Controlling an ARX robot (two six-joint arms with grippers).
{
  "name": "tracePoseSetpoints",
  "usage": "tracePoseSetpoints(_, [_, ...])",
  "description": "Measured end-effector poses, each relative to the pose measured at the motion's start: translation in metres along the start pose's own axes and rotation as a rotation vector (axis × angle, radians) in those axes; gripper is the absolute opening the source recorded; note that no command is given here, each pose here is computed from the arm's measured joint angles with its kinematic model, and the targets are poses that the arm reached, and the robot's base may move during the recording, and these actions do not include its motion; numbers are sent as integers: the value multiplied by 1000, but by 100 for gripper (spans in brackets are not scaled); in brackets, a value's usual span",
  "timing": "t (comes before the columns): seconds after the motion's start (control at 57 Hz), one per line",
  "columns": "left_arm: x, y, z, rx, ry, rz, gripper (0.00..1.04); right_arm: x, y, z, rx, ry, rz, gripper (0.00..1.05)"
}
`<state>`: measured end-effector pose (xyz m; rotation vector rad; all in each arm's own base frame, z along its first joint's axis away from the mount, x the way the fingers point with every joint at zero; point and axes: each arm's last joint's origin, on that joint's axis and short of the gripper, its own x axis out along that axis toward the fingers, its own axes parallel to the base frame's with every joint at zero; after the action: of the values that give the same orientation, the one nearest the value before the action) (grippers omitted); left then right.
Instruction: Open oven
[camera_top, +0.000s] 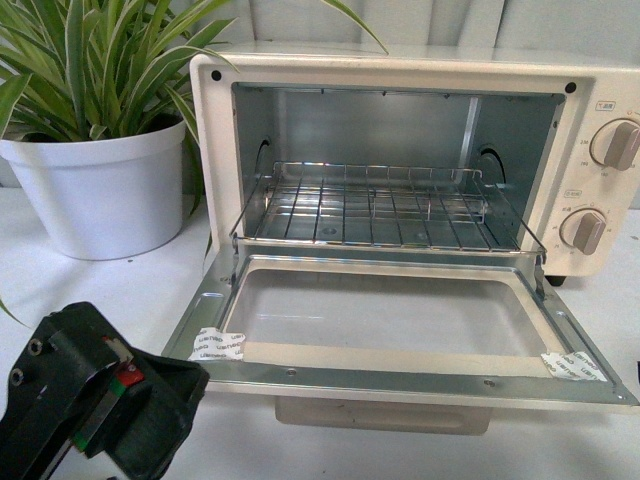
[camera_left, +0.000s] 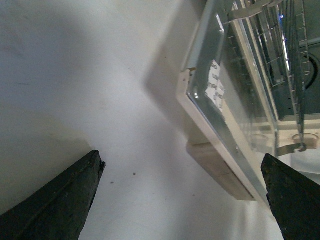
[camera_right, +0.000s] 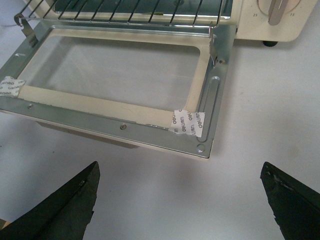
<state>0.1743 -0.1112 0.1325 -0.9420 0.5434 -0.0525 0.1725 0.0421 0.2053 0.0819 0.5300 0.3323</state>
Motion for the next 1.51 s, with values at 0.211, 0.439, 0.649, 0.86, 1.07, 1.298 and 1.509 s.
tracePoseSetpoints(0.211, [-29,1,25,291,-185,121,98,-14,-3,7,-20,-84,-16,95])
tracePoseSetpoints(0.439, [-68,0,44,589,-344,140,98,-35,-9,5,-31,-199,-55,95])
tracePoseSetpoints(0.649, [-107,8,50,711,-490,122,98,-59,-18,-18,30,-313,-72,95])
tracePoseSetpoints(0.86, [-112,20,52,881,-531,22,68,-59,-24,-30,-44,-523,-324,69])
tracePoseSetpoints(1.07, [-112,34,58,927,-539,37,23,-55,-25,-45,-72,-525,-332,24])
tracePoseSetpoints(1.298, [-112,49,64,940,-539,30,4,-56,-25,-54,-78,-532,-332,1])
tracePoseSetpoints(1.509, [-112,54,64,936,-549,44,4,-60,-23,-64,-78,-530,-332,1])
